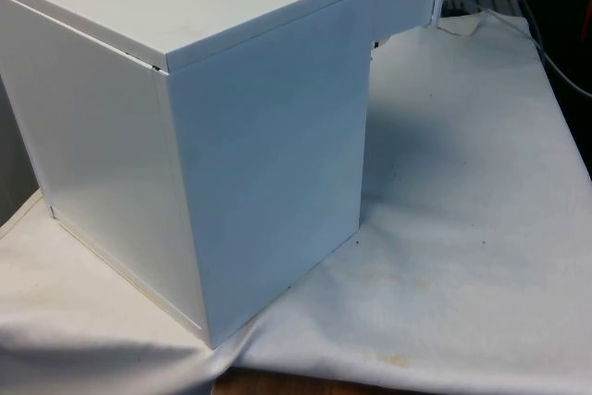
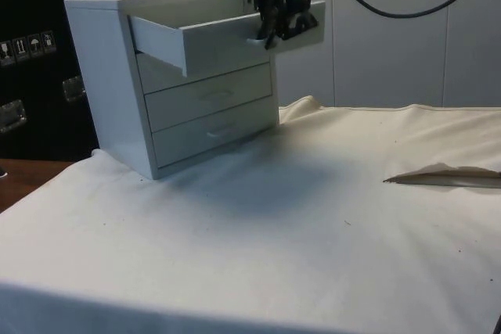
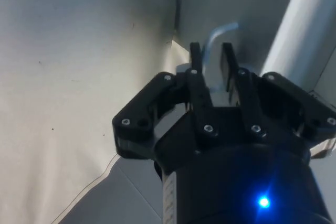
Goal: Open the drawer, then close it.
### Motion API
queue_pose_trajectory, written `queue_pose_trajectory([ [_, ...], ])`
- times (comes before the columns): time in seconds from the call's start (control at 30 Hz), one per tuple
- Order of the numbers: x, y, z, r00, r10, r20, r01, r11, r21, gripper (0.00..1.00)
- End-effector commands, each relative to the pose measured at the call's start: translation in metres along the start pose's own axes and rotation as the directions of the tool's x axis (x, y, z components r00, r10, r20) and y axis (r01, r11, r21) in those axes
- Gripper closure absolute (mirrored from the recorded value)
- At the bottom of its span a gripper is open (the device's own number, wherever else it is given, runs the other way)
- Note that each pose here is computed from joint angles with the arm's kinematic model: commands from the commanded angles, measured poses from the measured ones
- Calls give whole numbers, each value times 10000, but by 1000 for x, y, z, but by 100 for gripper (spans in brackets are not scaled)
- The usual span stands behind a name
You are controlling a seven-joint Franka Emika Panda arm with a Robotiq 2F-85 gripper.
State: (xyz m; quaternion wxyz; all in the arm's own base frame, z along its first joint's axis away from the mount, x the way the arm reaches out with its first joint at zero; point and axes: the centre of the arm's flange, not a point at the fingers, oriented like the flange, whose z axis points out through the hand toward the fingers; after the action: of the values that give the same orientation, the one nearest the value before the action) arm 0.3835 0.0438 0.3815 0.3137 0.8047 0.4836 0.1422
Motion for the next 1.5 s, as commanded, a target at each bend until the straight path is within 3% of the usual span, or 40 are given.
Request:
queue_pose_trajectory([
  [0.0,0,1,-1,10000,7,-5,-7,10000,-13,80],
  [0.1,0,-1,0,10000,-8,-4,8,10000,13,63],
  [0.13,0,0,0,10000,-4,-2,4,10000,1,63],
  [0.27,1,0,-1,10000,-11,1,11,10000,0,43],
  [0.3,1,0,-1,10000,-11,1,11,10000,0,33],
  [0.4,0,-1,0,10000,-5,-2,5,10000,20,18],
  [0.47,1,0,-1,10000,-12,-1,12,10000,-6,12],
  [0.53,5,-14,-3,10000,1,-39,-2,10000,-24,0],
  [0.93,20,-64,-9,9998,95,-155,-96,9999,-73,0],
  [1.17,25,-84,-5,9998,152,-106,-152,9999,28,0],
  [1.47,28,-91,3,9999,134,22,-134,9998,128,0],
])
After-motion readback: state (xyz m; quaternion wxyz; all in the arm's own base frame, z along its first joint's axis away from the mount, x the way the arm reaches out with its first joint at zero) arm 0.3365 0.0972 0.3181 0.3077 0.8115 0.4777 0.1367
